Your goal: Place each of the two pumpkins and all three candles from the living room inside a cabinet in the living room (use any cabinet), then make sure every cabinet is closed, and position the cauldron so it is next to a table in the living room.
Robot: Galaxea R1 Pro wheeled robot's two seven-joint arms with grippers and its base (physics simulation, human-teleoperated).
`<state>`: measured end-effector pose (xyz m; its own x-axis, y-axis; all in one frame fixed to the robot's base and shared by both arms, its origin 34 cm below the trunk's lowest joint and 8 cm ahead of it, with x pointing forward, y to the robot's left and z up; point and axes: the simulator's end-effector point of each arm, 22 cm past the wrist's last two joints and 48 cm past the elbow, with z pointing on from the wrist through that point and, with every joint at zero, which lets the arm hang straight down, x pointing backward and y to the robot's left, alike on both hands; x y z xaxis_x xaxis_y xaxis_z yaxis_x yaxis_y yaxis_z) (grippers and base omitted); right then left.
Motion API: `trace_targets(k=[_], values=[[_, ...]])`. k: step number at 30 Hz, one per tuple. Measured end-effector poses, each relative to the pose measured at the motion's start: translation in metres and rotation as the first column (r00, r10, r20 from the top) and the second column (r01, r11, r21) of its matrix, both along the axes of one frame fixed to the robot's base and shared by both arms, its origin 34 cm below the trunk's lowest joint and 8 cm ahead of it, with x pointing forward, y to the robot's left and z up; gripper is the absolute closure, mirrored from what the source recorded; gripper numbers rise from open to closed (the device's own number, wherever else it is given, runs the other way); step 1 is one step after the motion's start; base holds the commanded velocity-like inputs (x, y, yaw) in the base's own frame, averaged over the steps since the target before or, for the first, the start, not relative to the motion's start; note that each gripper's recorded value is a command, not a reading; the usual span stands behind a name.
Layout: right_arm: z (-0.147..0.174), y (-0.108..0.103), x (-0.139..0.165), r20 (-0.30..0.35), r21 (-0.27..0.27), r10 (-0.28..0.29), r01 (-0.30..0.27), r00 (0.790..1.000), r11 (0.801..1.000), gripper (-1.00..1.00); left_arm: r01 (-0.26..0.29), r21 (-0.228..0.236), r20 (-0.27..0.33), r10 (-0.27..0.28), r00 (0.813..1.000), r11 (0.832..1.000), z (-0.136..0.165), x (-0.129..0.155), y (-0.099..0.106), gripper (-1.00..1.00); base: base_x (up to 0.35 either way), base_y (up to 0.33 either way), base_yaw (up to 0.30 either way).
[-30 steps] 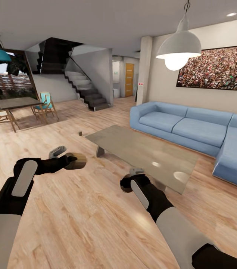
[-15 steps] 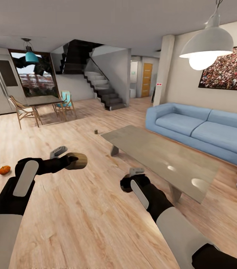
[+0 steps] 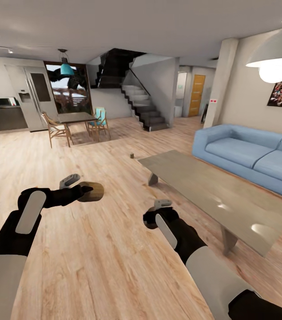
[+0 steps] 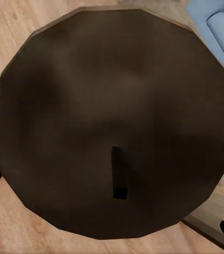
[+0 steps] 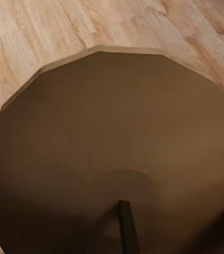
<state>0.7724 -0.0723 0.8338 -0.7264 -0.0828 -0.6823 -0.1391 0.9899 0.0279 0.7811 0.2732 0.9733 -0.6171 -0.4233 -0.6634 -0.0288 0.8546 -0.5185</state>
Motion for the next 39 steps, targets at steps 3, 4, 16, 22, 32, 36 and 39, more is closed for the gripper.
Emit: trace_targets(k=[3, 4, 16, 22, 32, 36, 39], values=[[0.0, 0.0, 0.0, 0.0, 0.0, 0.0, 0.0, 1.0, 1.0, 1.0, 0.0, 0.0, 0.0, 0.0, 1.0, 1.0, 0.0, 0.0, 0.0, 1.0, 0.0, 0.0, 0.288], [0.0, 0.0, 0.0, 0.0, 0.0, 0.0, 0.0, 1.0, 1.0, 1.0, 0.0, 0.0, 0.0, 0.0, 1.0, 1.0, 0.0, 0.0, 0.0, 1.0, 0.0, 0.0, 0.288], [0.0008, -0.0002, -0.0001, 0.001, 0.0, -0.001, 0.001, 1.0, 1.0, 1.0, 0.0, 0.0, 0.002, 0.0, 1.0, 1.0, 0.0013, -0.0003, 0.0, 1.0, 0.0, 0.0, 0.288], [0.0025, -0.0001, -0.0002, 0.003, 0.0, 0.0, 0.0, 1.0, 1.0, 1.0, 0.0, 0.0, 0.005, 0.0, 1.0, 1.0, 0.0032, -0.0006, 0.0, 1.0, 0.0, 0.0, 0.288], [0.0063, -0.0003, -0.0001, 0.01, 0.0, 0.0, 0.0, 1.0, 1.0, 1.0, 0.0, 0.0, 0.011, 0.0, 1.0, 1.0, 0.0071, -0.0014, 0.0, 1.0, 0.0, 0.0, 0.288], [0.0079, -0.0002, 0.0, 0.012, 0.0, 0.0, 0.0, 1.0, 1.0, 1.0, 0.0, 0.0, 0.013, 0.0, 1.0, 1.0, 0.0086, -0.0017, 0.0, 1.0, 0.0, 0.0, 0.287], [0.0091, -0.0002, 0.0, 0.014, 0.0, 0.0, 0.0, 1.0, 1.0, 1.0, 0.0, 0.0, 0.015, 0.0, 1.0, 1.0, 0.0099, -0.002, 0.0, 1.0, 0.0, 0.0, 0.286]])
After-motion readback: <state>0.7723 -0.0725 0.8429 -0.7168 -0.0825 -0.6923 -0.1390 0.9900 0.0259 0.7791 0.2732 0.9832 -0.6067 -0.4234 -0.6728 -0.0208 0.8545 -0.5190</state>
